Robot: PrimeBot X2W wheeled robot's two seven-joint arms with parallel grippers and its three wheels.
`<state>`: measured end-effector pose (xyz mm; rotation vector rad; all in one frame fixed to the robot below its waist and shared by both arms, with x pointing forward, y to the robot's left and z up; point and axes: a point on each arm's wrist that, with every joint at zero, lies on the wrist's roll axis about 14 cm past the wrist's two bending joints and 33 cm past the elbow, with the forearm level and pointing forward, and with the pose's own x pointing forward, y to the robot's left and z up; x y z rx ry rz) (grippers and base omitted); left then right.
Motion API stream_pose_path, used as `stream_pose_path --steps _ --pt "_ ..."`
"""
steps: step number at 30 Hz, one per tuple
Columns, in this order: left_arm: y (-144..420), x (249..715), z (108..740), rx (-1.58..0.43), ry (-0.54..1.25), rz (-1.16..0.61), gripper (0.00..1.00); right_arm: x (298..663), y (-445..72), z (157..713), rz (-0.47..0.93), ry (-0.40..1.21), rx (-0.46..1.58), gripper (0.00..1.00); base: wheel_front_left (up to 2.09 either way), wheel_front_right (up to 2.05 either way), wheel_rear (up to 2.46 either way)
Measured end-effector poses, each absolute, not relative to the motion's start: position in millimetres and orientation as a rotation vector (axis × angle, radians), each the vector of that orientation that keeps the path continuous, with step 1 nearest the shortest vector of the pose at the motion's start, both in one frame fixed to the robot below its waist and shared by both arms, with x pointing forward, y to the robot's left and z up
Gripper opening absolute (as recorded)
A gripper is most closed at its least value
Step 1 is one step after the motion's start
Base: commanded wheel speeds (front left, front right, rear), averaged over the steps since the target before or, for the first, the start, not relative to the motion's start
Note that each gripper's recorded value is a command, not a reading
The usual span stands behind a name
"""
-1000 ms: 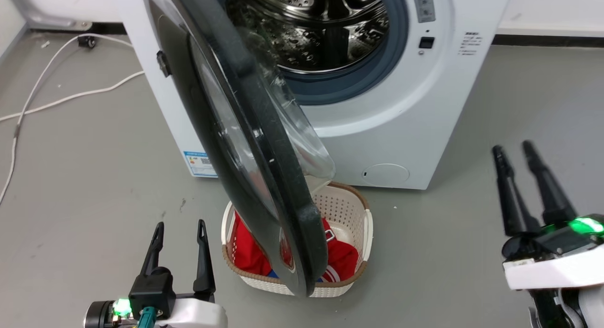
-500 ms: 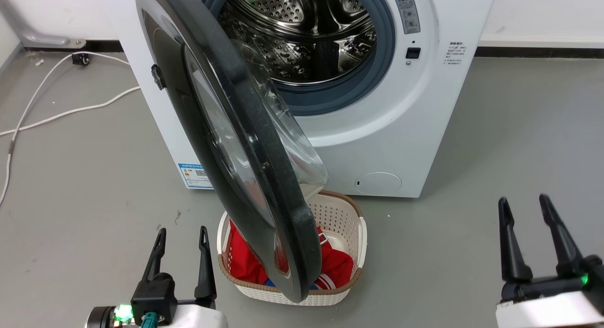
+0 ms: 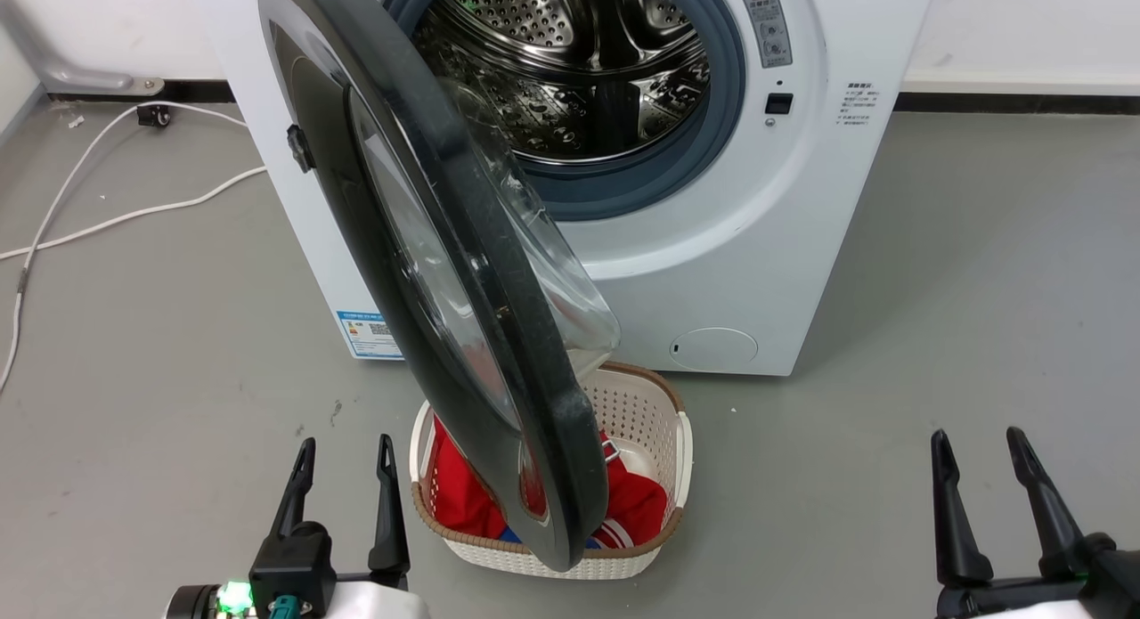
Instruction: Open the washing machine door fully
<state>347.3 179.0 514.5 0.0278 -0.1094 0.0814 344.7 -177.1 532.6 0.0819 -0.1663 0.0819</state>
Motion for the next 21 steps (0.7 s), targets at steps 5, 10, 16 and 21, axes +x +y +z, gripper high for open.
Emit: stream_pose_path --steps 5,10,16,21 --pt "179.5 347.2 511.5 0.028 -0.1 0.085 1.0 342.4 -177.5 527.0 0.077 -0.149 0.102 1.0 0.0 0.0 0.0" --pt "181.7 347.4 511.4 0.02 -0.099 0.095 0.0 341.9 -176.4 524.6 0.079 -0.141 0.11 1.0 0.0 0.0 0.0" --pt "186.8 348.1 517.9 0.026 -0.12 0.113 0.0 341.8 -176.7 525.2 0.078 -0.143 0.106 1.0 0.0 0.0 0.0" --pt "193.4 356.3 549.7 0.05 -0.219 0.13 0.0 341.5 -175.7 526.4 0.081 -0.147 0.107 1.0 0.0 0.0 0.0"
